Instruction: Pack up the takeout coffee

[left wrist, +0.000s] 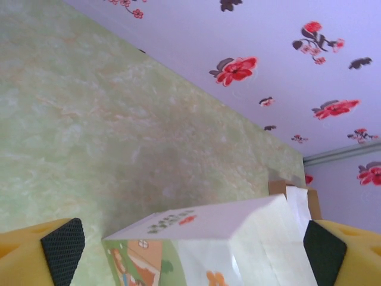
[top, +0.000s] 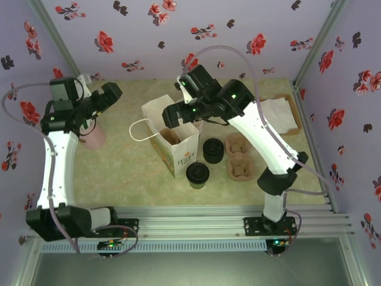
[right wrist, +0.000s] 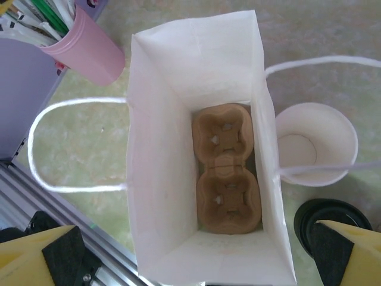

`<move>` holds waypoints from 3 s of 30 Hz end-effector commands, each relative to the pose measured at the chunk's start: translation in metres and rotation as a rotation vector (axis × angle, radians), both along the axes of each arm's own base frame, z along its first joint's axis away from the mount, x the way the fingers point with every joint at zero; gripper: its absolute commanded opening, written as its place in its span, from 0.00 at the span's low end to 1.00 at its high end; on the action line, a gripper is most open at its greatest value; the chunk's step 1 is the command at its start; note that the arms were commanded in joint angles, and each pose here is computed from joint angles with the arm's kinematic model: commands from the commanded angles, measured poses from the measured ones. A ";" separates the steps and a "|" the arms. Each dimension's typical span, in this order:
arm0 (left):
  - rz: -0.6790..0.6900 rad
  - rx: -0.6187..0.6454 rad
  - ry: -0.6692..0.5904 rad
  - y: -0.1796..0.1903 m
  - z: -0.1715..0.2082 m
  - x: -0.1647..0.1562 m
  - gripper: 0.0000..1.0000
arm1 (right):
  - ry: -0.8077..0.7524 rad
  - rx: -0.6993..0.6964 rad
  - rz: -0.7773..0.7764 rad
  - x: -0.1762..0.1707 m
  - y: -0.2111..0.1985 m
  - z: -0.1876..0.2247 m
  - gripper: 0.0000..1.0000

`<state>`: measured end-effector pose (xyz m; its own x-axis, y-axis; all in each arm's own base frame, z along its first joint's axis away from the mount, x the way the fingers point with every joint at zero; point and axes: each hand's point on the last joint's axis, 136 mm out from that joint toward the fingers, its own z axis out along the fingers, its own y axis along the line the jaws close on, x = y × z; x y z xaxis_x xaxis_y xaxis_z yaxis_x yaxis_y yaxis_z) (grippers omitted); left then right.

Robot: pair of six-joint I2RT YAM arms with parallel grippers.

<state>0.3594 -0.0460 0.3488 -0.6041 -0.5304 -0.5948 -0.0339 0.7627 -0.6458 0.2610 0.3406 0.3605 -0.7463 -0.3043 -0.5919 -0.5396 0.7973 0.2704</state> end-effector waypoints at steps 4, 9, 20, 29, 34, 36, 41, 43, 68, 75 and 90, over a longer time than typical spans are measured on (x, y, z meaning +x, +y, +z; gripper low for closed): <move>-0.042 0.039 0.003 -0.007 -0.001 -0.062 0.99 | -0.007 0.024 0.002 -0.028 -0.026 -0.002 0.99; -0.060 0.040 0.019 -0.014 -0.015 -0.098 0.99 | 0.016 0.019 -0.059 -0.043 -0.053 -0.027 0.99; -0.164 0.006 0.154 -0.041 -0.083 -0.163 0.94 | 0.034 0.047 -0.201 -0.067 -0.107 -0.090 0.99; -0.274 -0.049 0.249 -0.081 -0.148 -0.182 0.86 | 0.090 0.016 -0.212 -0.069 -0.108 -0.136 0.94; -0.334 -0.033 0.267 -0.102 -0.170 -0.185 0.86 | 0.113 -0.103 -0.126 -0.079 -0.088 -0.156 0.93; -0.351 -0.026 0.272 -0.105 -0.176 -0.187 0.86 | 0.118 -0.138 -0.056 -0.088 -0.079 -0.160 0.93; -0.364 -0.009 0.277 -0.105 -0.184 -0.188 0.86 | 0.169 -0.241 0.038 -0.097 -0.073 -0.176 0.93; -0.367 -0.009 0.273 -0.106 -0.184 -0.188 0.86 | 0.194 -0.265 0.062 -0.100 -0.070 -0.181 0.92; -0.374 -0.002 0.282 -0.108 -0.190 -0.185 0.86 | 0.312 -0.435 0.141 -0.101 -0.052 -0.212 0.86; -0.374 -0.002 0.284 -0.108 -0.190 -0.185 0.86 | 0.313 -0.442 0.143 -0.098 -0.049 -0.214 0.84; -0.374 -0.006 0.282 -0.108 -0.189 -0.186 0.86 | 0.317 -0.483 0.141 -0.095 -0.050 -0.223 0.86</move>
<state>0.1727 -0.1536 0.1598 -0.8969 -0.2472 -0.3667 0.0608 0.7524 -0.6559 0.1664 0.2926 0.1402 -0.8092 -0.5714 -0.1368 -0.5845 0.8065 0.0888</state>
